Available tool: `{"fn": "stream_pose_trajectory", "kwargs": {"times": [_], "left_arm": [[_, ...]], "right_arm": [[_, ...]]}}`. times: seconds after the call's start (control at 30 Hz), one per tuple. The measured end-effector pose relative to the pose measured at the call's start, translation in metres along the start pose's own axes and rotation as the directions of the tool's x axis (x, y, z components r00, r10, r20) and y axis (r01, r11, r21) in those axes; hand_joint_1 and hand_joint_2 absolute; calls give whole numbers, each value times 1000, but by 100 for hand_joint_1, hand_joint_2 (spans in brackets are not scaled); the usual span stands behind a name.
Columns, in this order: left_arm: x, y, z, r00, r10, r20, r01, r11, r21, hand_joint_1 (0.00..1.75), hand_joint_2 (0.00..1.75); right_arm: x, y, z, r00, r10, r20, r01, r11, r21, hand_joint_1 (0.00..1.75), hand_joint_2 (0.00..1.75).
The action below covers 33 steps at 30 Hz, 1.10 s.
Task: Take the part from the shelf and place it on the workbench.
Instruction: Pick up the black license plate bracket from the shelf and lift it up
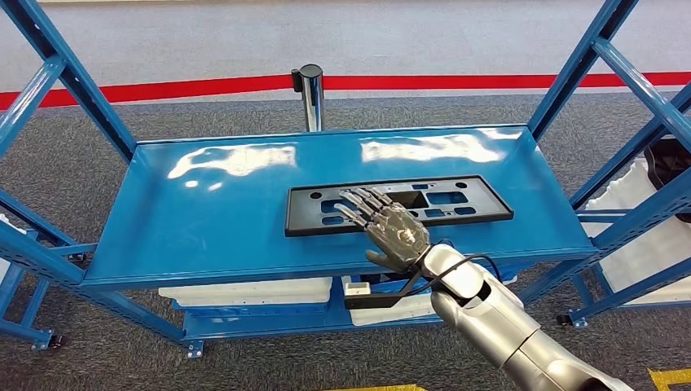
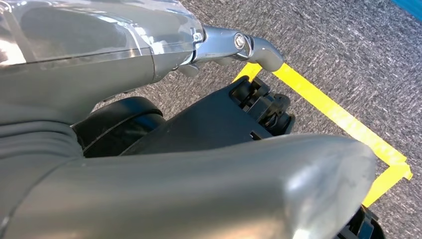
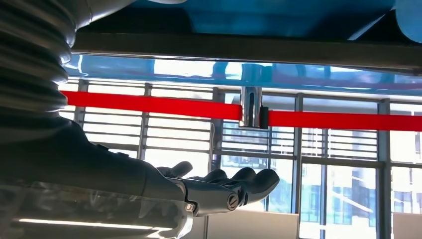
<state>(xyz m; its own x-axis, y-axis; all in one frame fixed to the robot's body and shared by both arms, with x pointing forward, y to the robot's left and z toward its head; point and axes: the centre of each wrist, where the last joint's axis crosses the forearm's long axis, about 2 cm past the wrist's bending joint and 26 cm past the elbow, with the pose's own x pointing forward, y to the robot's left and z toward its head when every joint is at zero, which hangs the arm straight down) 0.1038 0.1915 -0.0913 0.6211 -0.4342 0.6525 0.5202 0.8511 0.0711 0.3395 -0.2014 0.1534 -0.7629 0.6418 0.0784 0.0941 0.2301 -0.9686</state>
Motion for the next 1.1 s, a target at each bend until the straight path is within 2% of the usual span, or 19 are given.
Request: {"fn": "stream_pose_trajectory", "kwargs": {"times": [0.23, 0.47, 0.73, 1.1], "left_arm": [[1, 0, 0, 1000, -10, -3, 10, 1000, -12, 0, 0], [2, 0, -1, 1000, -31, -2, 31, 999, -31, 0, 0], [3, -1, -1, 999, -41, -2, 41, 998, -44, 0, 0], [3, -1, -1, 999, -39, -1, 39, 998, -46, 0, 0]], "right_arm": [[12, 4, -15, 1000, -30, 9, 30, 1000, 7, 0, 175], [15, 17, -38, 997, -62, -35, 64, 997, 45, 0, 175], [1, 22, -62, 992, -44, -115, 55, 994, 92, 0, 175], [-22, 31, -59, 976, 3, -220, 33, 987, 160, 0, 175]]}}
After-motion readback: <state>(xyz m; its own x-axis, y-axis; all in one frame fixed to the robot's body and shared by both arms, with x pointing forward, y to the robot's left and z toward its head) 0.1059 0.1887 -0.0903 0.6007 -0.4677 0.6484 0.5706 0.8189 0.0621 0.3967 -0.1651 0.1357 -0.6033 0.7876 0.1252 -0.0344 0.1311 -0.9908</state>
